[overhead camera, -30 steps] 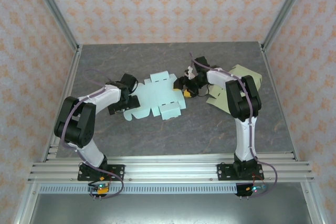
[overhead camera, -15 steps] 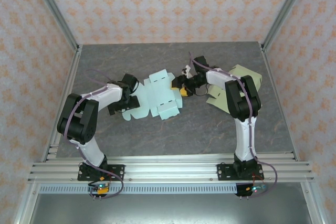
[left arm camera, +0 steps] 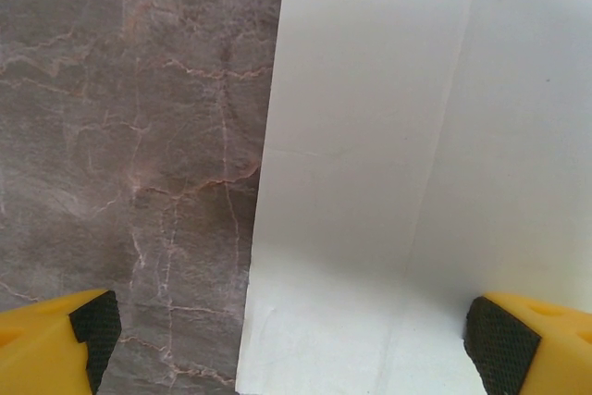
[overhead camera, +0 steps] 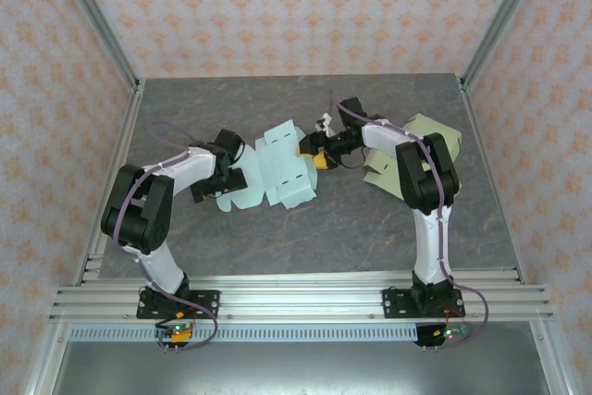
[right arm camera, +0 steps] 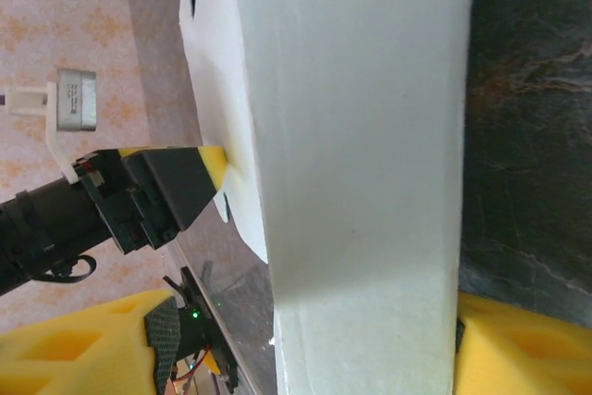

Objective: Fold the paper box

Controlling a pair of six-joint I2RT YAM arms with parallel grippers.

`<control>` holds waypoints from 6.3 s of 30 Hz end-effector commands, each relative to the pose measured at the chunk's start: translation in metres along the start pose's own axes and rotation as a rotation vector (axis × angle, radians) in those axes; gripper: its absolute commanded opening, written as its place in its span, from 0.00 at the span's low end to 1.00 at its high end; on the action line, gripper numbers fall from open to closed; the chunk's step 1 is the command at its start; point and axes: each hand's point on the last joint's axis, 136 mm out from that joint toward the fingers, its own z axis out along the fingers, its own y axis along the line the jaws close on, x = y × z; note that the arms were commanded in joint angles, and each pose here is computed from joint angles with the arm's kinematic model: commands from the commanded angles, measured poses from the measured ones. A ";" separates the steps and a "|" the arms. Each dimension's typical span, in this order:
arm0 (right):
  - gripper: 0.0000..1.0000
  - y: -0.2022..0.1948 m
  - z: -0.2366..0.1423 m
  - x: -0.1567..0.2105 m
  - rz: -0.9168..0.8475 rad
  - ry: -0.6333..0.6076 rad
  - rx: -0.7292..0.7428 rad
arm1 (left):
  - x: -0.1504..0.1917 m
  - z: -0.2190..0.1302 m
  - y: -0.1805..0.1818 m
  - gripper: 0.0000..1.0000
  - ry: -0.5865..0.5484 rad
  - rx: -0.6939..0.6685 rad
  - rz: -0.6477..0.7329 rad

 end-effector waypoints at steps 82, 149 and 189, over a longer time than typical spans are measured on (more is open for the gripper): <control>0.47 -0.040 -0.107 0.056 0.341 -0.652 0.619 | -0.044 -0.054 -0.065 0.97 0.074 0.520 -0.217; 0.40 -0.072 -0.057 0.057 0.290 -0.276 0.289 | -0.050 -0.078 -0.073 0.97 -0.098 0.405 -0.114; 0.00 0.026 -0.099 -0.026 -1.712 0.097 0.799 | -0.070 -0.119 -0.121 1.00 -0.667 0.838 0.293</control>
